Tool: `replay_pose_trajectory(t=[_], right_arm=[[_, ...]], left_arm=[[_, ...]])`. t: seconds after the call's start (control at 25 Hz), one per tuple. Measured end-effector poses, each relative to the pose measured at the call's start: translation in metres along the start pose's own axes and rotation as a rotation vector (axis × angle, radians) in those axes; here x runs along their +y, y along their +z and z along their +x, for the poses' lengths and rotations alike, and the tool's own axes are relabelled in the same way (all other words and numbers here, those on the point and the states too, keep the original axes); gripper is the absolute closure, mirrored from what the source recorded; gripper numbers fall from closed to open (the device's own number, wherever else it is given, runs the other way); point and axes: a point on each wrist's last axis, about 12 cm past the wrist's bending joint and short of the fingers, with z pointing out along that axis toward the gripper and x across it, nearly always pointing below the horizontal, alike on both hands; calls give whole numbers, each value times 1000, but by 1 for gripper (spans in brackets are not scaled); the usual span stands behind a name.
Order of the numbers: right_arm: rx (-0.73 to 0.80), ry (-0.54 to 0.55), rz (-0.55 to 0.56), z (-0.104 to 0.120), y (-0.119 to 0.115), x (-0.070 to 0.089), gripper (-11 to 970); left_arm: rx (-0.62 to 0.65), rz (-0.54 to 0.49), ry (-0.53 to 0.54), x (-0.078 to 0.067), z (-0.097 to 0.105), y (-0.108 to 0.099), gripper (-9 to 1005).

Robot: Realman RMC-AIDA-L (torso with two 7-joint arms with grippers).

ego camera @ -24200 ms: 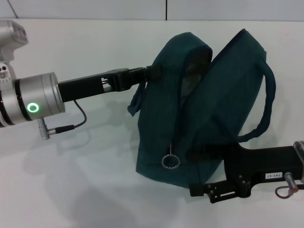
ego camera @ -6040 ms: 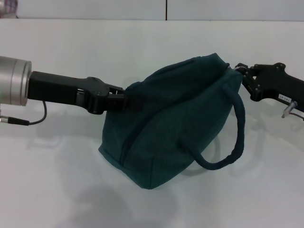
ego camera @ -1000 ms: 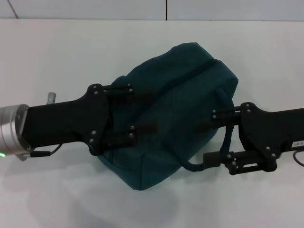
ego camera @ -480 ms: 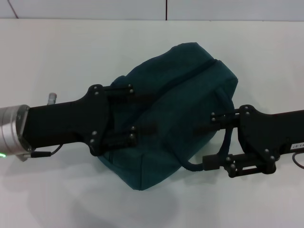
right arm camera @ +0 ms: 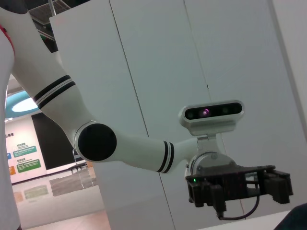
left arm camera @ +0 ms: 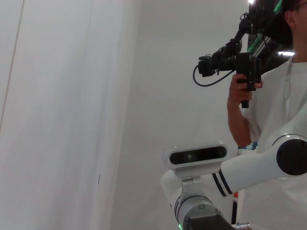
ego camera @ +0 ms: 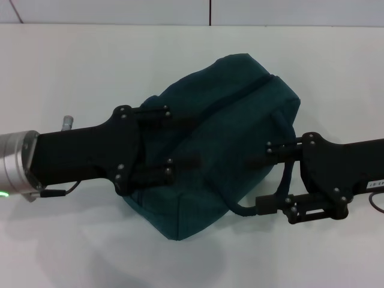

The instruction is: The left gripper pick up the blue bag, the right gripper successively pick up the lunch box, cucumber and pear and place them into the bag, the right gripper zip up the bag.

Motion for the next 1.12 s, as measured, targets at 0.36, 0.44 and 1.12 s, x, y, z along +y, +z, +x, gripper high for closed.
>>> replay_pose_trajectory(t=[0.36,0.44,1.12], right_arm=[[5,-2,19,1,0,-2,325],[5,-2,21,1,0,-2,325],[0,-20,30,-2,-1,-4,325]], left_arm=[[1,0,0,0,0,0,426],[1,0,2,0,0,0,426],[5,2,6,0,1,0,426]])
